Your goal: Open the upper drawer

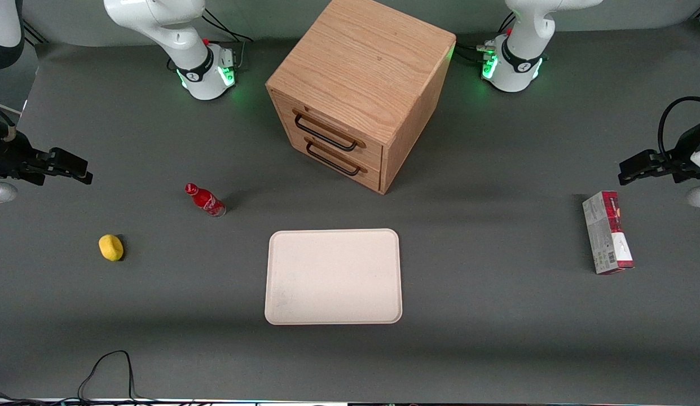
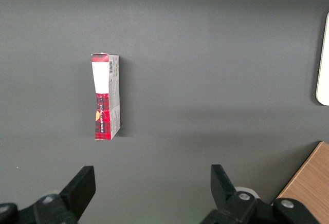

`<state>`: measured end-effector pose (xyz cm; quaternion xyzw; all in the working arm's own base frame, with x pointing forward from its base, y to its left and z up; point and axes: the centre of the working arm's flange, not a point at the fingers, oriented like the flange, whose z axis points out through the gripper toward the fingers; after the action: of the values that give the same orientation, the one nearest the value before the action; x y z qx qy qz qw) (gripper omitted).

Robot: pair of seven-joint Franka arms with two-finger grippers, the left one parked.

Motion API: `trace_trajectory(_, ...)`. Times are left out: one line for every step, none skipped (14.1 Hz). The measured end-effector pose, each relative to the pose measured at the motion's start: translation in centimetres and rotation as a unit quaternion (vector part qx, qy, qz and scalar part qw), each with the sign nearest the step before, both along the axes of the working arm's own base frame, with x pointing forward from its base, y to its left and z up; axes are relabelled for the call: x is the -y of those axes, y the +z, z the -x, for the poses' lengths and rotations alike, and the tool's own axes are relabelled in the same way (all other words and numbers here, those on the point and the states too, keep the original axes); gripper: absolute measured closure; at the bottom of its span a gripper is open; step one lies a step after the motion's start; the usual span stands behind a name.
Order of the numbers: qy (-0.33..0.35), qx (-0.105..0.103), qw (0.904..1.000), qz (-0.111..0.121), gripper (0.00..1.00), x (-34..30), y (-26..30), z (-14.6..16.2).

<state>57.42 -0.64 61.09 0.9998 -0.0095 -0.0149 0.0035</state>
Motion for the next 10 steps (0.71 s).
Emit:
trace_trajectory(0.0,0.0,1.0,0.0,0.0,0.0,0.0,0.0)
trace_trajectory(0.0,0.0,1.0,0.0,0.0,0.0,0.0,0.0)
trace_trajectory(0.0,0.0,1.0,0.0,0.0,0.0,0.0,0.0)
trace_trajectory(0.0,0.0,1.0,0.0,0.0,0.0,-0.1,0.0)
trace_trajectory(0.001,-0.001,1.0,0.0,0.0,-0.1,-0.1,0.0)
trace_trajectory(0.002,0.0,1.0,0.0,0.0,-0.3,-0.1,-0.1)
trace_trajectory(0.006,0.001,1.0,-0.001,0.0,-0.7,-0.1,-0.3)
trace_trajectory(0.013,0.002,0.9999,-0.003,0.0,-1.6,-0.1,-0.6)
trace_trajectory(0.025,0.004,0.9997,-0.007,0.0,-3.0,-0.1,-0.8)
trace_trajectory(0.043,0.007,0.999,-0.011,0.0,-5.3,0.0,-1.1)
